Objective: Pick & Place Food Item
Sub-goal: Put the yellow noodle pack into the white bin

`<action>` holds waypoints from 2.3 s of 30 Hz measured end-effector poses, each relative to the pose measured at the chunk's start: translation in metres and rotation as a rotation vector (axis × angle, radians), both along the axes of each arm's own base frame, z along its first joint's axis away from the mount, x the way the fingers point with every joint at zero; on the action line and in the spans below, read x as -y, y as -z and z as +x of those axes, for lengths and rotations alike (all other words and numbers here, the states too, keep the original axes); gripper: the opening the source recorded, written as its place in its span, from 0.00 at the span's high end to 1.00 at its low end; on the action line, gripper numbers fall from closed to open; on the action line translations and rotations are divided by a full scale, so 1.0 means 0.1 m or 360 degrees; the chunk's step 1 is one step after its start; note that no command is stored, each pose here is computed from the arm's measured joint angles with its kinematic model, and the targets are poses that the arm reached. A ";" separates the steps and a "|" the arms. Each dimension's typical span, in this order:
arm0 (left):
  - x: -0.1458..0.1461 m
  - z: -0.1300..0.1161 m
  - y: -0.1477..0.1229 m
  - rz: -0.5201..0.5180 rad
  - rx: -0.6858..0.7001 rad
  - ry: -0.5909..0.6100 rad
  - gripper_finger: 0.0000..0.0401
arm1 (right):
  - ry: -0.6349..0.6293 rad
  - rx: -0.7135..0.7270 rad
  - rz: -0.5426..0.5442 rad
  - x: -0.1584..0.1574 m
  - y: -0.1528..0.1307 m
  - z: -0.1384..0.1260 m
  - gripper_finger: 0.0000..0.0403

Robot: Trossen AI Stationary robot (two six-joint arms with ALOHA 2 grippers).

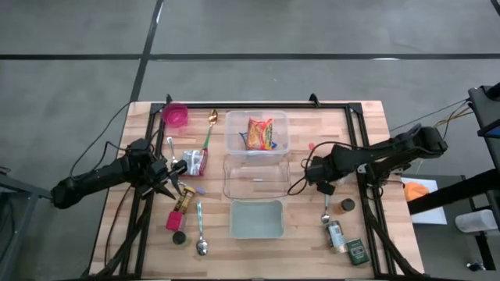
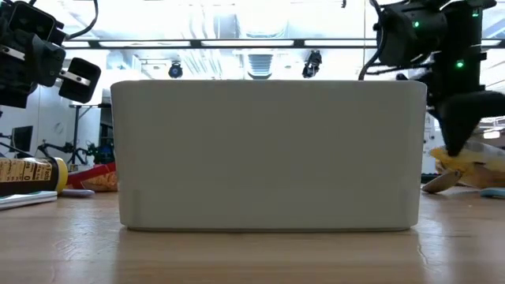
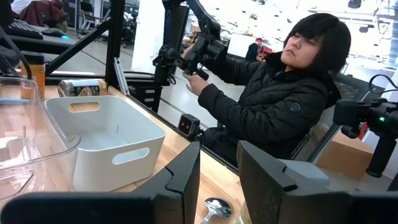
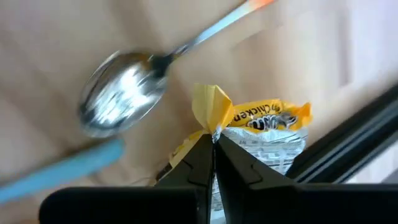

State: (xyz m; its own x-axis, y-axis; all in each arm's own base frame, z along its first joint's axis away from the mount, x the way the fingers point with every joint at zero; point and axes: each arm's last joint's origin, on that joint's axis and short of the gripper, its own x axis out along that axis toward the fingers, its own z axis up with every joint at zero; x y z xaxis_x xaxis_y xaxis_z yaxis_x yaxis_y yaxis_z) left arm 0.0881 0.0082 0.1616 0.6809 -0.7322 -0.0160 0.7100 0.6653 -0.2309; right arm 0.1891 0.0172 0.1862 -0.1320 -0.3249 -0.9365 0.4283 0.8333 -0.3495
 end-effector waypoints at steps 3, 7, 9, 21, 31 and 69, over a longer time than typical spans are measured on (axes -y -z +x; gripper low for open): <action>0.00 0.00 0.00 0.0000 0.0000 0.0000 0.72 | 0.0080 0.0102 -0.0138 0.02 -0.04 0.00 0.97; 0.00 0.00 0.00 0.0000 0.0001 0.0001 0.72 | 0.0163 0.0293 -0.0245 0.04 -0.05 0.06 0.97; 0.00 0.00 0.00 0.0000 0.0000 0.0000 0.72 | 0.0200 0.0437 -0.0272 0.04 -0.05 0.13 0.97; 0.00 0.00 0.00 0.0000 0.0001 0.0000 0.72 | 0.0393 0.0767 -0.0446 0.10 -0.08 0.27 0.97; 0.00 0.00 0.00 0.0000 0.0000 0.0001 0.72 | 0.0367 0.0887 -0.0741 0.06 -0.11 0.27 0.98; 0.00 0.00 0.00 0.0000 0.0001 0.0001 0.72 | -0.0480 0.0784 -0.1799 -0.37 -0.68 0.35 0.98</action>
State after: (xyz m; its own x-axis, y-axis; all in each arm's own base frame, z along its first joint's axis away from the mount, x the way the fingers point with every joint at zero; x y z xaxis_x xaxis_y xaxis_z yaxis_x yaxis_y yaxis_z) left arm 0.0881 0.0081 0.1617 0.6806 -0.7324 -0.0158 0.7104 0.6651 -0.2302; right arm 0.2238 0.0547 0.2541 0.3684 -0.9284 -0.0474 0.5608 0.2626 -0.7852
